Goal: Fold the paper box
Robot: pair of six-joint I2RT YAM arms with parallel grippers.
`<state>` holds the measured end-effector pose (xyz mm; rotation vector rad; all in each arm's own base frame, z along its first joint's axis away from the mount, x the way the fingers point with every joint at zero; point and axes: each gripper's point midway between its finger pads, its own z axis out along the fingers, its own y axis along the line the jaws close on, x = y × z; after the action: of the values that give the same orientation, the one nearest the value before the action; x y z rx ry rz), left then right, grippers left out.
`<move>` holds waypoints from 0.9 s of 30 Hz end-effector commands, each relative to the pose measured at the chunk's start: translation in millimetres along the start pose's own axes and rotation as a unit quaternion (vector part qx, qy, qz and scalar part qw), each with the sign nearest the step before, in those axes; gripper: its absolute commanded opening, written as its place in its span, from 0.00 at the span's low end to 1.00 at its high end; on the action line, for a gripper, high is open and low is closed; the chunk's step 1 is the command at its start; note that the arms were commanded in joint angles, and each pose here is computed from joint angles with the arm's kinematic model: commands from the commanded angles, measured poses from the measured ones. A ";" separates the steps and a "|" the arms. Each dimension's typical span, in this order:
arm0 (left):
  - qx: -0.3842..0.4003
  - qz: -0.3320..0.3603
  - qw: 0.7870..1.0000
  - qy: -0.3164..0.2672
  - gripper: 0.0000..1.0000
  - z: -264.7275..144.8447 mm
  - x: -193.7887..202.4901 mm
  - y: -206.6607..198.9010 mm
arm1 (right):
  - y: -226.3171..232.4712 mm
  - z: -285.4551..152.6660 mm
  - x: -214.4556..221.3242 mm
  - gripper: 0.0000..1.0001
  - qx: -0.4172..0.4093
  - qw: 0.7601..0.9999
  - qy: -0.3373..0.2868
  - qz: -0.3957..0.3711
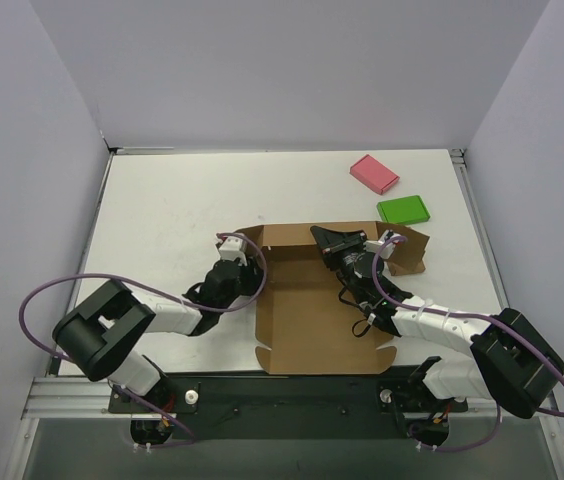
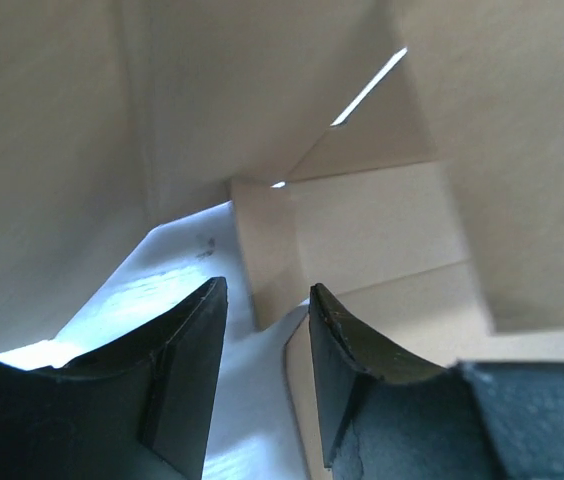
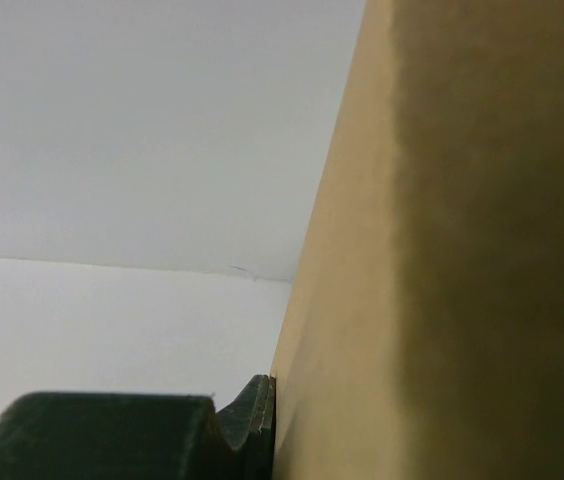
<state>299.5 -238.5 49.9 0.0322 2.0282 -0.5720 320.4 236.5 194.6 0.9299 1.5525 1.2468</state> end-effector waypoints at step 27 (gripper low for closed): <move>0.143 0.056 0.986 -0.059 0.51 -31.2 -49.9 -77.8 | -10.7 -8.0 -12.1 0.00 0.015 0.999 -0.029 -0.034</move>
<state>289.8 -284.7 81.5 0.1806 1.9312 -0.7268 319.8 229.0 190.2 0.9488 1.5416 1.2173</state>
